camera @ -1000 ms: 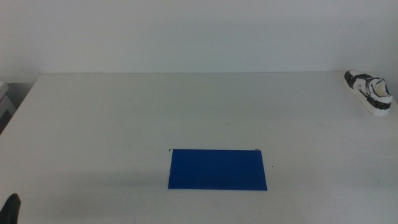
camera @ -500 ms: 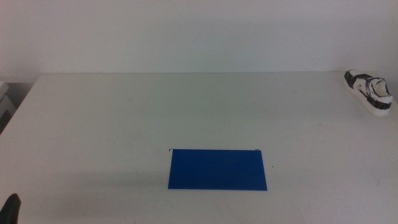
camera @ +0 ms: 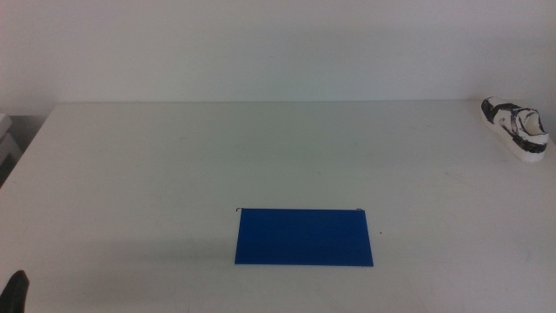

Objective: Use one arm to grab the shoe from the table and place it on the mat.

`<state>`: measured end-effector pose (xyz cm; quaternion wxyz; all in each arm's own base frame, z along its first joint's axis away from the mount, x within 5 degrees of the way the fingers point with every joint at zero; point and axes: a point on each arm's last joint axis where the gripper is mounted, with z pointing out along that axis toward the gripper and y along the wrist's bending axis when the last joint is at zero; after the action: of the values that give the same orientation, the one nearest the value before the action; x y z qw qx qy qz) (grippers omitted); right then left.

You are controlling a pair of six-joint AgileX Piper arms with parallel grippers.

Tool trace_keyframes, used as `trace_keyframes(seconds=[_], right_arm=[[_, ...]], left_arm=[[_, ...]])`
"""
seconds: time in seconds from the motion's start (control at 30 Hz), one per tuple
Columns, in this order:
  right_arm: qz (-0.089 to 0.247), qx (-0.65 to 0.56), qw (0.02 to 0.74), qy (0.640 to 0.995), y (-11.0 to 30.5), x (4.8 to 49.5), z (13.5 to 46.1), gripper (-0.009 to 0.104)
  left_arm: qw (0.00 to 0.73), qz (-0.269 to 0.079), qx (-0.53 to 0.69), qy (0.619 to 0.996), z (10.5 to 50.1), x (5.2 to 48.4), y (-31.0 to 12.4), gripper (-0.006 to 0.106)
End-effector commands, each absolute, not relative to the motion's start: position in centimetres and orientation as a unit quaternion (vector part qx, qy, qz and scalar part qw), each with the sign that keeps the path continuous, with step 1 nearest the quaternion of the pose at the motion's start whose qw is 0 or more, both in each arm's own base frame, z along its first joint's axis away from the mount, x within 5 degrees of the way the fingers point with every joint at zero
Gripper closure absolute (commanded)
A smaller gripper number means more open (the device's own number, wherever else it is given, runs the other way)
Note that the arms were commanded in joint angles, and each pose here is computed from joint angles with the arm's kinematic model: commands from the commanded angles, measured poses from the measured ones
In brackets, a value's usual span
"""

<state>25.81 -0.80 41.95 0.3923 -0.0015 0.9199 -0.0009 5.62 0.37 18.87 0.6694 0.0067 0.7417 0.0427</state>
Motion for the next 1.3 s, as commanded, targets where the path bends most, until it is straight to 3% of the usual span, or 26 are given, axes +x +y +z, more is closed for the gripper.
trace_keyframes(seconds=[0.0, 0.17, 0.43, 0.9, 1.27], right_arm=[[-0.017, -0.007, 0.423, 0.906, -1.6, 27.2, 43.9, 0.006], [-0.009, 0.029, 0.406, 0.914, -3.6, 31.0, 43.4, 0.006], [-0.031, 0.052, 0.393, 0.918, -7.1, 36.2, 41.9, 0.006], [-0.089, -0.022, 0.39, 0.916, -11.7, 46.1, 34.4, 0.006], [-0.09, -0.033, 0.393, 0.915, -12.6, 50.7, 28.1, 0.006]], left_arm=[[0.707, 0.035, 0.007, 0.707, 19.6, 5.5, 0.2, 0.007], [0.707, 0.035, 0.007, 0.707, 19.6, 5.5, 0.2, 0.007], [0.707, 0.035, 0.007, 0.707, 19.6, 5.5, 0.2, 0.007], [0.707, 0.035, 0.007, 0.707, 19.6, 5.5, 0.2, 0.007], [0.707, 0.035, 0.007, 0.707, 19.6, 5.5, 0.2, 0.007]])
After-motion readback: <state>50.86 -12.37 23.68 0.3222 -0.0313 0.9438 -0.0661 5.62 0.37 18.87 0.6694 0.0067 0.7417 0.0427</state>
